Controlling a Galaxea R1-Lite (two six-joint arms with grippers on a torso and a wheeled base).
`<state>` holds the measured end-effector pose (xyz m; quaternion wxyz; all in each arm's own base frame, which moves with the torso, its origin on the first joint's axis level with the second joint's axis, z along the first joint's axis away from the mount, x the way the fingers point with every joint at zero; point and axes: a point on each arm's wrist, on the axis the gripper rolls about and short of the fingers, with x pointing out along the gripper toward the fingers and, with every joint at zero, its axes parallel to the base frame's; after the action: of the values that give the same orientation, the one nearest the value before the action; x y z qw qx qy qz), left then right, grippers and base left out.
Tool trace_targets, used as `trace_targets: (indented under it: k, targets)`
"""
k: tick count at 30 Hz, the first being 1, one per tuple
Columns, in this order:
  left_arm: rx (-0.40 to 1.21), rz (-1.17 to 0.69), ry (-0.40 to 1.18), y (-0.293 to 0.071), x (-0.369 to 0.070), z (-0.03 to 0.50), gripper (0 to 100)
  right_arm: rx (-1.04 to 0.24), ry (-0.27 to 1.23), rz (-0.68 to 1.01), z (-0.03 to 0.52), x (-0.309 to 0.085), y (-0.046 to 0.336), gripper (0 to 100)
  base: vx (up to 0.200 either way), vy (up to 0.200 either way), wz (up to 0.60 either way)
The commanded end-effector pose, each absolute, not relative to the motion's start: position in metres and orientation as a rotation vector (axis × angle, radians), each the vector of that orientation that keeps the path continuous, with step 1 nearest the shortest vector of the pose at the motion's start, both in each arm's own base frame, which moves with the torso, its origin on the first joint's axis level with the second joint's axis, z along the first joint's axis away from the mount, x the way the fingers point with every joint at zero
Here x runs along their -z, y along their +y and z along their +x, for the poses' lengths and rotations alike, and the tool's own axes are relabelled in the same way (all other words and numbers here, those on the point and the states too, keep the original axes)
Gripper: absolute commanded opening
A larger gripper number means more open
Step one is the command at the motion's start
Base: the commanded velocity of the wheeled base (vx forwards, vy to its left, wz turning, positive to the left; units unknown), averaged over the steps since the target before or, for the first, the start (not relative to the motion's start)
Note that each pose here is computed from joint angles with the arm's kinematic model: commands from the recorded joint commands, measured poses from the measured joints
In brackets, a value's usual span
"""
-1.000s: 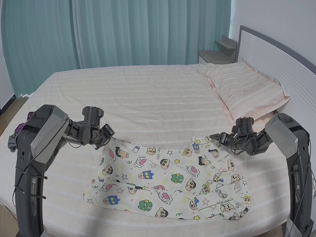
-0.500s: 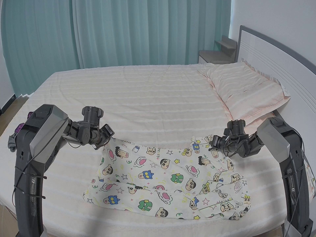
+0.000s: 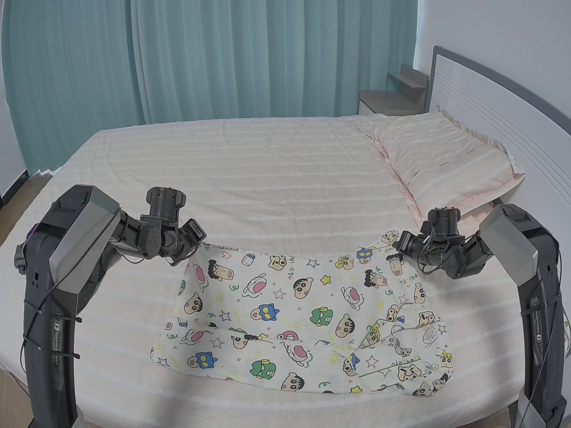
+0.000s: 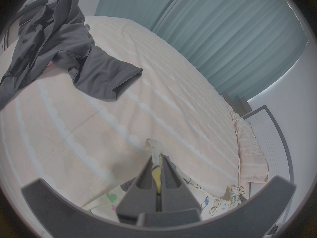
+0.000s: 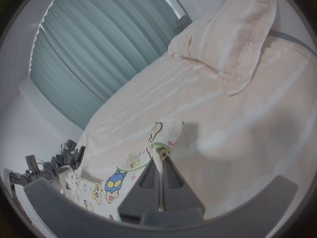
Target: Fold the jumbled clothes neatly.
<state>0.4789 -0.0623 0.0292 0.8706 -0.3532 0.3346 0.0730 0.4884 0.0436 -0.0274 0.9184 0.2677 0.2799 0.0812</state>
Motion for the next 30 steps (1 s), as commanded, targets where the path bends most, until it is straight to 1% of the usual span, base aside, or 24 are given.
trace_targets:
  k: [1, 7, 13, 17, 25, 30]
  targets:
    - [-0.148, -0.74, 0.678, -0.061, -0.038, 0.478, 0, -0.163, 0.528, 0.563, 0.487, 0.005, 0.033, 0, 0.0, 0.0, 0.0]
    - [-0.155, -0.733, 0.671, -0.061, -0.038, 0.479, 0, -0.158, 0.504, 0.567, 0.487, -0.006, 0.027, 0, 0.0, 0.0, 0.0]
    - [-0.151, -0.732, 0.667, -0.061, -0.039, 0.48, 0, -0.16, 0.511, 0.565, 0.485, -0.006, 0.028, 0, 0.0, 0.0, 0.0]
    - [-0.151, -0.732, 0.674, -0.062, -0.039, 0.478, 0, -0.179, 0.539, 0.571, 0.477, -0.005, 0.028, 0, 0.0, 0.0, 0.0]
    - [-0.149, -0.725, 0.687, -0.06, -0.045, 0.469, 0, -0.23, 0.565, 0.585, 0.451, -0.027, 0.017, 0, 0.0, 0.0, 0.0]
    - [-0.152, -0.722, 0.698, -0.061, -0.043, 0.468, 0, -0.24, 0.552, 0.579, 0.442, -0.024, 0.017, 0, 0.0, 0.0, 0.0]
